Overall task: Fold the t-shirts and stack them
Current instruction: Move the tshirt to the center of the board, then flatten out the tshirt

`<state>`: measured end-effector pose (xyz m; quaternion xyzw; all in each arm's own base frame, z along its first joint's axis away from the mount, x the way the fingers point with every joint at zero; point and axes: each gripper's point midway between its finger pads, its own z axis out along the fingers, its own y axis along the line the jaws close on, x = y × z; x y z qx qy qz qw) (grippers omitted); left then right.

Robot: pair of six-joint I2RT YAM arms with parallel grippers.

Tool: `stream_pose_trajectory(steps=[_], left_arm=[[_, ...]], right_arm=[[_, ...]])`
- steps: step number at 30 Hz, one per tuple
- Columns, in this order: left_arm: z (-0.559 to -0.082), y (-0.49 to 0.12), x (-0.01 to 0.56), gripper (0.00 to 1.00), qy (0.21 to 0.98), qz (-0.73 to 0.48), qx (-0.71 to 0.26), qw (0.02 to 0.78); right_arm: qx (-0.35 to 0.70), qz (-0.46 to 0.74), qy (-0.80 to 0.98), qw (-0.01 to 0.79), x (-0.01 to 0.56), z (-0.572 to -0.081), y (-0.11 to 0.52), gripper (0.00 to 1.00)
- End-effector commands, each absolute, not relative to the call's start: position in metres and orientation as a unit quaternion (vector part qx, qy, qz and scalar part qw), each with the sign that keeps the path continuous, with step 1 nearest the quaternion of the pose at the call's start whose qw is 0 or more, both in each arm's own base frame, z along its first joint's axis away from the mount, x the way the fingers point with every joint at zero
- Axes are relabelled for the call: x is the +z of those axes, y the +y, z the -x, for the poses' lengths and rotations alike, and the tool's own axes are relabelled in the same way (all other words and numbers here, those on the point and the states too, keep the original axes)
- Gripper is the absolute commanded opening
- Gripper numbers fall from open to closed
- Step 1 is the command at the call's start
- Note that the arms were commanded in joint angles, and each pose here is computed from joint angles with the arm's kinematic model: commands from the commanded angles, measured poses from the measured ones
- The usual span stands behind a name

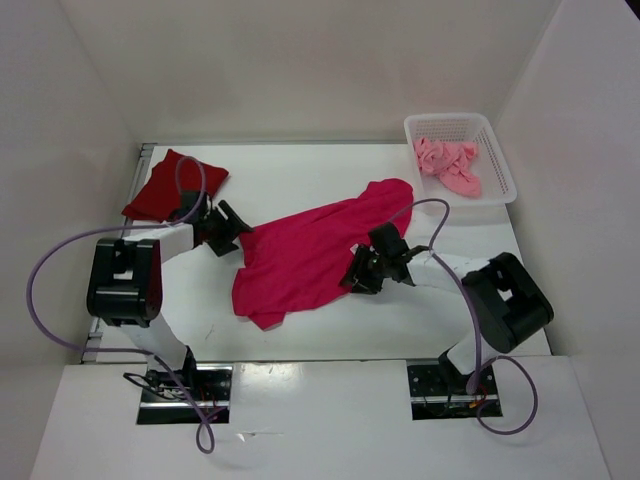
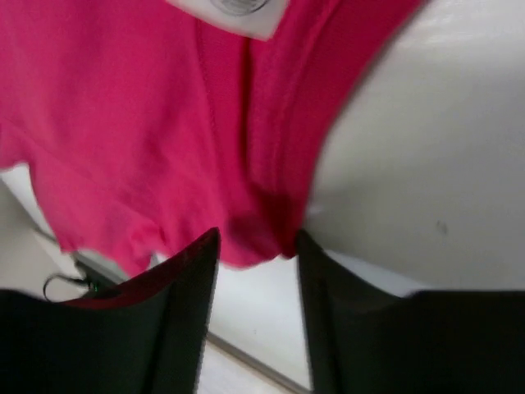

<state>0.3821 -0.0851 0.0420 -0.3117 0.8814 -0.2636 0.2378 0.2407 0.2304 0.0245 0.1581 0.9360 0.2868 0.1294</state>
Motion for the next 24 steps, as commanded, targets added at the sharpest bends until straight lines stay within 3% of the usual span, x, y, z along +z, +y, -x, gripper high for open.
stream_pose_trajectory(steps=[1,2,6,7,11,13,18,24], left_arm=[[-0.409,-0.089,0.045,0.75,0.874,0.306,-0.278,0.254],[-0.414,-0.089,0.046,0.7,0.873,0.305,-0.28,0.26],[-0.43,-0.101,0.038,0.48,0.875,0.299,-0.287,0.25],[-0.434,-0.101,0.037,0.34,0.875,0.298,-0.288,0.251],[-0.439,-0.107,0.051,0.05,0.87,0.297,-0.299,0.256],[-0.446,-0.104,0.072,0.0,0.864,0.295,-0.297,0.28],[-0.479,-0.094,0.202,0.0,0.823,0.255,-0.304,0.407],[-0.471,-0.071,0.326,0.0,0.777,0.231,-0.281,0.514]], right_arm=[[0.266,-0.162,0.94,0.139,0.009,-0.253,0.231,0.45],[0.263,-0.163,0.94,0.144,0.01,-0.258,0.232,0.24],[0.258,-0.163,0.933,0.193,0.041,-0.282,0.232,0.0],[0.259,-0.165,0.927,0.215,0.055,-0.289,0.231,0.0],[0.273,-0.161,0.91,0.267,0.106,-0.304,0.221,0.0],[0.281,-0.174,0.898,0.289,0.129,-0.315,0.206,0.0],[0.331,-0.159,0.865,0.341,0.201,-0.347,0.191,0.0],[0.404,-0.135,0.815,0.393,0.294,-0.4,0.173,0.0]])
